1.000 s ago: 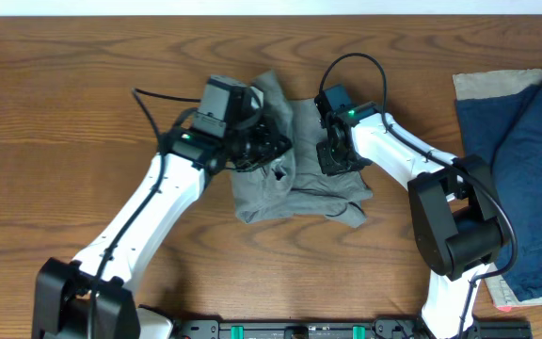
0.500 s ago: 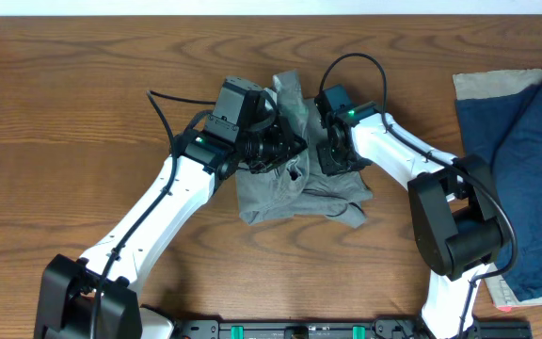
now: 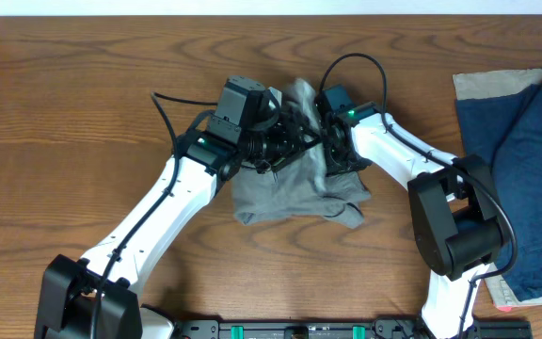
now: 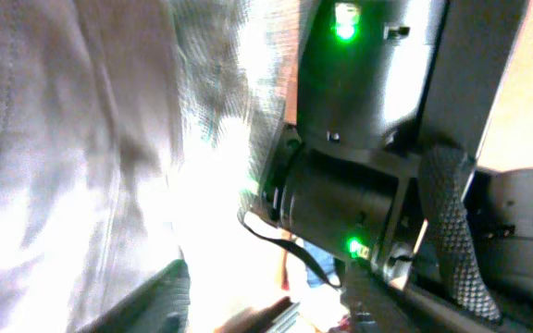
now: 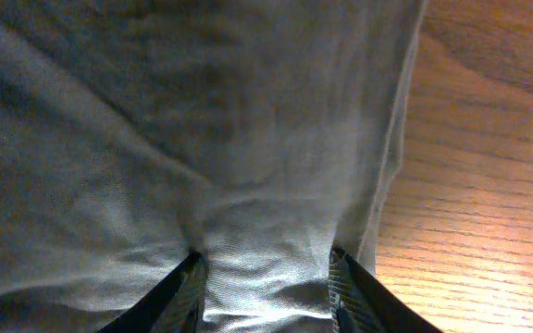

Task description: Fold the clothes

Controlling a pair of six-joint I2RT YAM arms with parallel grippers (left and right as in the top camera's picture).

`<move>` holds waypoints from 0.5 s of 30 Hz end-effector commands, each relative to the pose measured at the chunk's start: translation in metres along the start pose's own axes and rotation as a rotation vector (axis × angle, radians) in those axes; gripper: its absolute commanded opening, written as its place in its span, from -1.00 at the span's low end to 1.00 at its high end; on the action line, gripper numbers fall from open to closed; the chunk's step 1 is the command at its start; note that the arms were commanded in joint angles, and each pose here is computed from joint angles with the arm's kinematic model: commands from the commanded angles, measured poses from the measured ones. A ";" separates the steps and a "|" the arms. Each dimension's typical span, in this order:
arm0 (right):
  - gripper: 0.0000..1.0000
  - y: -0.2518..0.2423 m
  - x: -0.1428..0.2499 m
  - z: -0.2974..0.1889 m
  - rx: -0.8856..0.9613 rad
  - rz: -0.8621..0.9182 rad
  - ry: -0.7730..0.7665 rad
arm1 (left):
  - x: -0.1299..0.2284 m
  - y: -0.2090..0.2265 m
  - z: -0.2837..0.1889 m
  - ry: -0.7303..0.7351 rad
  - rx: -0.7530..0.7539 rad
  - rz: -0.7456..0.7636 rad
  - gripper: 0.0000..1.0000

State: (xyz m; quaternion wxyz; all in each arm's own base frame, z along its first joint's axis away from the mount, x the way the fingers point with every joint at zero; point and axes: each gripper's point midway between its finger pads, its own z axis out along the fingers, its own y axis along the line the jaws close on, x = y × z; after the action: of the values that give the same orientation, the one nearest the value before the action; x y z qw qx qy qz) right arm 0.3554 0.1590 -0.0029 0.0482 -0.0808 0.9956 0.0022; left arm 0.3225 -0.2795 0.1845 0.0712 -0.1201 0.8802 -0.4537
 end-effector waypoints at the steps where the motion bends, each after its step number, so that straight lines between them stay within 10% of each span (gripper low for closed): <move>1: -0.05 0.003 0.023 0.019 -0.004 -0.004 0.101 | 0.002 -0.016 -0.004 0.022 0.054 0.077 0.19; 9: 0.15 -0.087 -0.030 -0.071 0.270 0.118 -0.023 | -0.079 0.000 -0.054 -0.216 0.076 0.220 0.17; 15: 0.10 -0.066 -0.074 -0.156 -0.046 0.133 -0.213 | -0.146 0.054 -0.092 -0.487 -0.153 0.225 0.19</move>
State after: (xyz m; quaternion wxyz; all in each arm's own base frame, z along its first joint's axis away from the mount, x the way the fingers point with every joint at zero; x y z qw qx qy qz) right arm 0.4172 0.0800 0.1073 0.0994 0.0113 0.9936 -0.0526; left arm 0.4129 -0.1646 0.1967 0.2537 -0.1402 0.8667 -0.4060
